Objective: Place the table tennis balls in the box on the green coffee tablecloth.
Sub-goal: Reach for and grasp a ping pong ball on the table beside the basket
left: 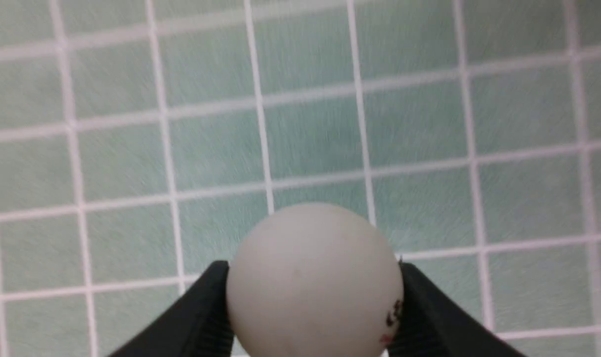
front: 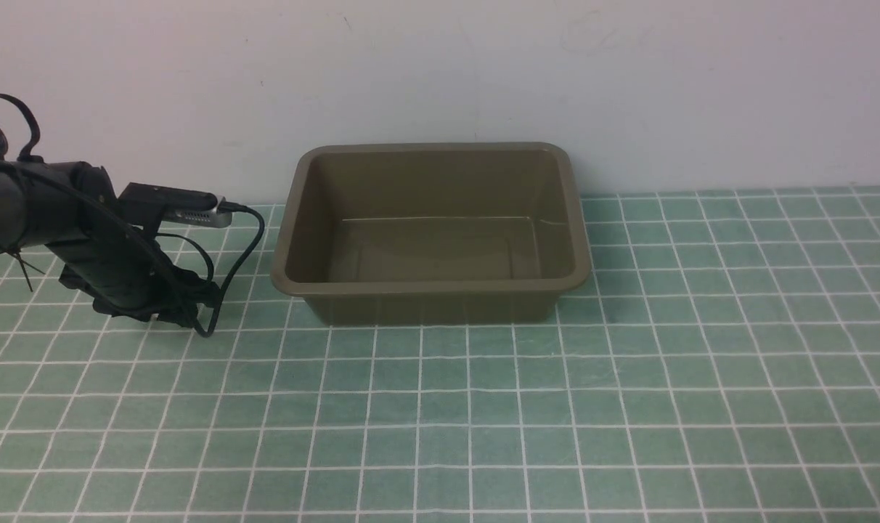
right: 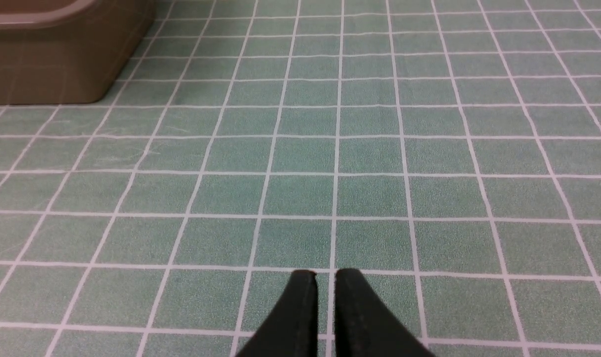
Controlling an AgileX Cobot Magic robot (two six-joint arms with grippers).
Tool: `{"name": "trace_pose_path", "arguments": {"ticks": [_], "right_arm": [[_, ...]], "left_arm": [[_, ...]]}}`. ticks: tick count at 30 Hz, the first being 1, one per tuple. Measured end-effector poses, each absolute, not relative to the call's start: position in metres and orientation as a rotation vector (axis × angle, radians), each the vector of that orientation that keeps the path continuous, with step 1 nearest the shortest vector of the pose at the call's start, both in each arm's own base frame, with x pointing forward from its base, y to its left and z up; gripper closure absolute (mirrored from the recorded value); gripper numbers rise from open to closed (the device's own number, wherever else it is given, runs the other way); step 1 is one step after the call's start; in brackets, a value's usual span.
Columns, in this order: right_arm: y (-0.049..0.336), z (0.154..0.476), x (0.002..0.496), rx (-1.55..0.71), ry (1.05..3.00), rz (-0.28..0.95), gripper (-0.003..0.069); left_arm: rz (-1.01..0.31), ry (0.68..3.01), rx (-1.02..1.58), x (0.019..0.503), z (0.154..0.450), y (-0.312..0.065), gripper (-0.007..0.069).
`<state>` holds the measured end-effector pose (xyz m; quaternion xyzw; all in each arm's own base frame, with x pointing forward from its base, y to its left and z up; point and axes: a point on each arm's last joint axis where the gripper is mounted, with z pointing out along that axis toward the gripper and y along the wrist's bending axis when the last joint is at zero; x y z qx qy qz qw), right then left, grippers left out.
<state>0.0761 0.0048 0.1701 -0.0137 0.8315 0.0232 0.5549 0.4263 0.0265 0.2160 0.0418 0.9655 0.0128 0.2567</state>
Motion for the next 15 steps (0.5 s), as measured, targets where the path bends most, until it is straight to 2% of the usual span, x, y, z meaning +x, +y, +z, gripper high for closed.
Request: {"name": "trace_pose_path", "arguments": {"ticks": [3, 7, 15], "right_arm": [[0.005, 0.170, 0.076, -0.032, 1.964, 0.055, 0.0615], [0.005, 0.170, 0.076, -0.032, 1.964, 0.055, 0.0615], [0.005, 0.170, 0.076, -0.032, 1.964, 0.055, 0.0615]], "left_arm": [[-0.004, 2.565, 0.088, 0.424, 0.256, 0.024, 0.0273], [-0.095, 2.512, 0.078, 0.418, 0.288, 0.015, 0.0273], [-0.220, 2.486, 0.276, 0.416, 0.295, -0.032, 0.0273]]}}
